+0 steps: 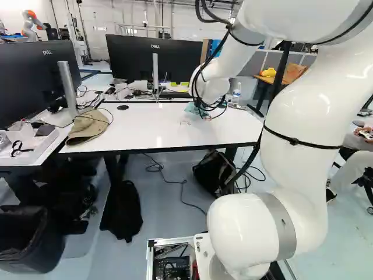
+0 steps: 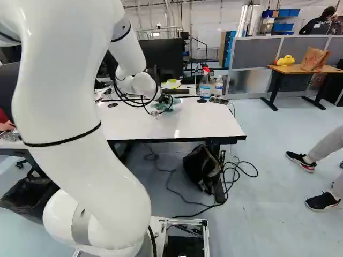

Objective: Clean the table with the green towel

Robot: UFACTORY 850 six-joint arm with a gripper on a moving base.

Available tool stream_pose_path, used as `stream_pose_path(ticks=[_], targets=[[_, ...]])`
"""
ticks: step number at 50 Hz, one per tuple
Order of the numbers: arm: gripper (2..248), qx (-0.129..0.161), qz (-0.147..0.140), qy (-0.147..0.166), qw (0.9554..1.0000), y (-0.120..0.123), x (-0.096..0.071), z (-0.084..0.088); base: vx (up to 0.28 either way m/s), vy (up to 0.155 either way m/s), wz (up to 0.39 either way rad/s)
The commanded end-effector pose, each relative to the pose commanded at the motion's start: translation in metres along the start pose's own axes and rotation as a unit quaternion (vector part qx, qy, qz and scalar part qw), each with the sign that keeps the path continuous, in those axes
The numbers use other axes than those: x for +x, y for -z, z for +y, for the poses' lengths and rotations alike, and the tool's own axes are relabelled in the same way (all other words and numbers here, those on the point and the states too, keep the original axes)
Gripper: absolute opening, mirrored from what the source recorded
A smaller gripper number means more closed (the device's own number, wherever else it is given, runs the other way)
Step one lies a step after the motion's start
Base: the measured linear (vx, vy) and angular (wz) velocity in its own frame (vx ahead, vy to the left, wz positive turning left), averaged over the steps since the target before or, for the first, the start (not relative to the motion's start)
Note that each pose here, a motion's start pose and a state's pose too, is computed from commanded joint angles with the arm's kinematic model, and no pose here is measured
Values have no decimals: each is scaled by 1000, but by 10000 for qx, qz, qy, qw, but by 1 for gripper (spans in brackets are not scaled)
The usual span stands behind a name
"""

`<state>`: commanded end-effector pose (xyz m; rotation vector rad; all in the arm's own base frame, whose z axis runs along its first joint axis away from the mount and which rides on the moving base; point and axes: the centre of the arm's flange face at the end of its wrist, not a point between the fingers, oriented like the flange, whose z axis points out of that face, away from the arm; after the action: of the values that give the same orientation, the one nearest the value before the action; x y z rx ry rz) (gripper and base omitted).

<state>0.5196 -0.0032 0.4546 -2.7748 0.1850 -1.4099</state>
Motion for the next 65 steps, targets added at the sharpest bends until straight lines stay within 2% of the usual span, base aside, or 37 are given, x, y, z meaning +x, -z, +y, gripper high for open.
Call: stream_pose_path(ticks=[39,65], targets=[[47,468,-57,347,9983,14,-15,-58,0,0,0],[47,460,-149,359,9982,6,-22,-58,0,0,0]])
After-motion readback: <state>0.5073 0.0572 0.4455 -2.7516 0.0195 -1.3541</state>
